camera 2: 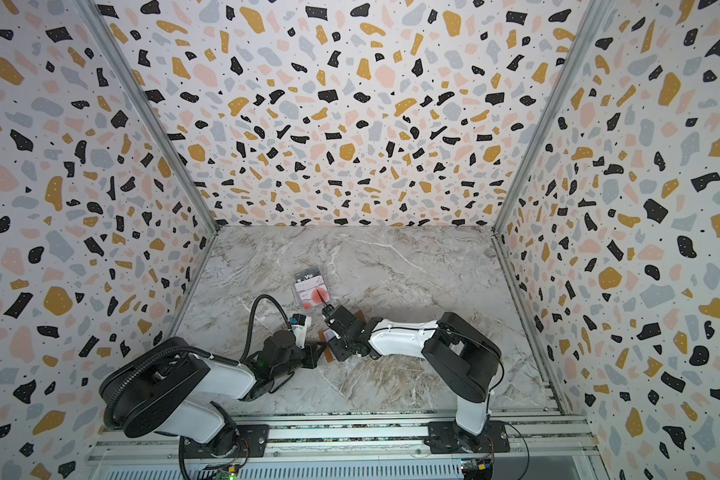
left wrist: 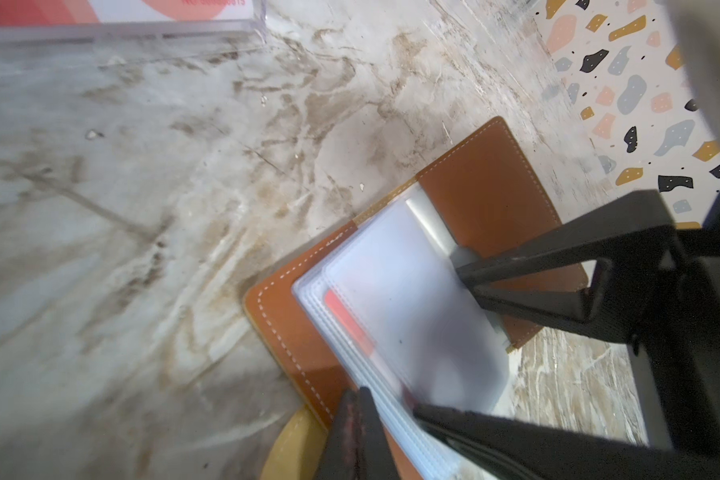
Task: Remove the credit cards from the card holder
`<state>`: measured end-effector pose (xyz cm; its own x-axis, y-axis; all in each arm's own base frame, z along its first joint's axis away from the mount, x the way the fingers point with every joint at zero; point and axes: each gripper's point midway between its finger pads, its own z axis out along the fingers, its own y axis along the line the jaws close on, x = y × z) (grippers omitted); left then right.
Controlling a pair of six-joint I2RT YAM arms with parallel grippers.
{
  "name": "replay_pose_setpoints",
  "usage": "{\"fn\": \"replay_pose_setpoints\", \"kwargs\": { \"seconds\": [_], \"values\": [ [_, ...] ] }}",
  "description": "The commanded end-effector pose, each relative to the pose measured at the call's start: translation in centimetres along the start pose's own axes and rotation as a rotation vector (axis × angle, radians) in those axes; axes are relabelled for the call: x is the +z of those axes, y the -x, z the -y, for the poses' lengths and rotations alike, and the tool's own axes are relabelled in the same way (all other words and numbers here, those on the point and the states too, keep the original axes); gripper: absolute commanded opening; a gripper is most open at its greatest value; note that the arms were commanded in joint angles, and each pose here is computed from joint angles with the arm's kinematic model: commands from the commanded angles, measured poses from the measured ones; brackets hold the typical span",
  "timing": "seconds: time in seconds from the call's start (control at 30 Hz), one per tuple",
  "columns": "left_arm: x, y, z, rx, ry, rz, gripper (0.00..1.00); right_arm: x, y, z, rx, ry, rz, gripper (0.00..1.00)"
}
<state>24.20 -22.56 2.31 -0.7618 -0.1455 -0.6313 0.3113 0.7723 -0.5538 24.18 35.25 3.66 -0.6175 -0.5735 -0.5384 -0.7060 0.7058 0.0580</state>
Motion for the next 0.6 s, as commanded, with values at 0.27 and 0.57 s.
{"fn": "replay_pose_setpoints", "kwargs": {
  "seconds": [0.27, 0.57],
  "values": [
    [-0.1, -2.3, -1.6, -0.007, 0.047, -0.069, 0.04, -0.9, -0.9, 1.1, 0.003, -0.029, -0.027, 0.5],
    [0.0, -2.2, -1.5, -0.001, 0.048, -0.072, 0.03, -2.5, -0.7, 4.5, 0.012, -0.196, -0.023, 0.5]
  ]
}}
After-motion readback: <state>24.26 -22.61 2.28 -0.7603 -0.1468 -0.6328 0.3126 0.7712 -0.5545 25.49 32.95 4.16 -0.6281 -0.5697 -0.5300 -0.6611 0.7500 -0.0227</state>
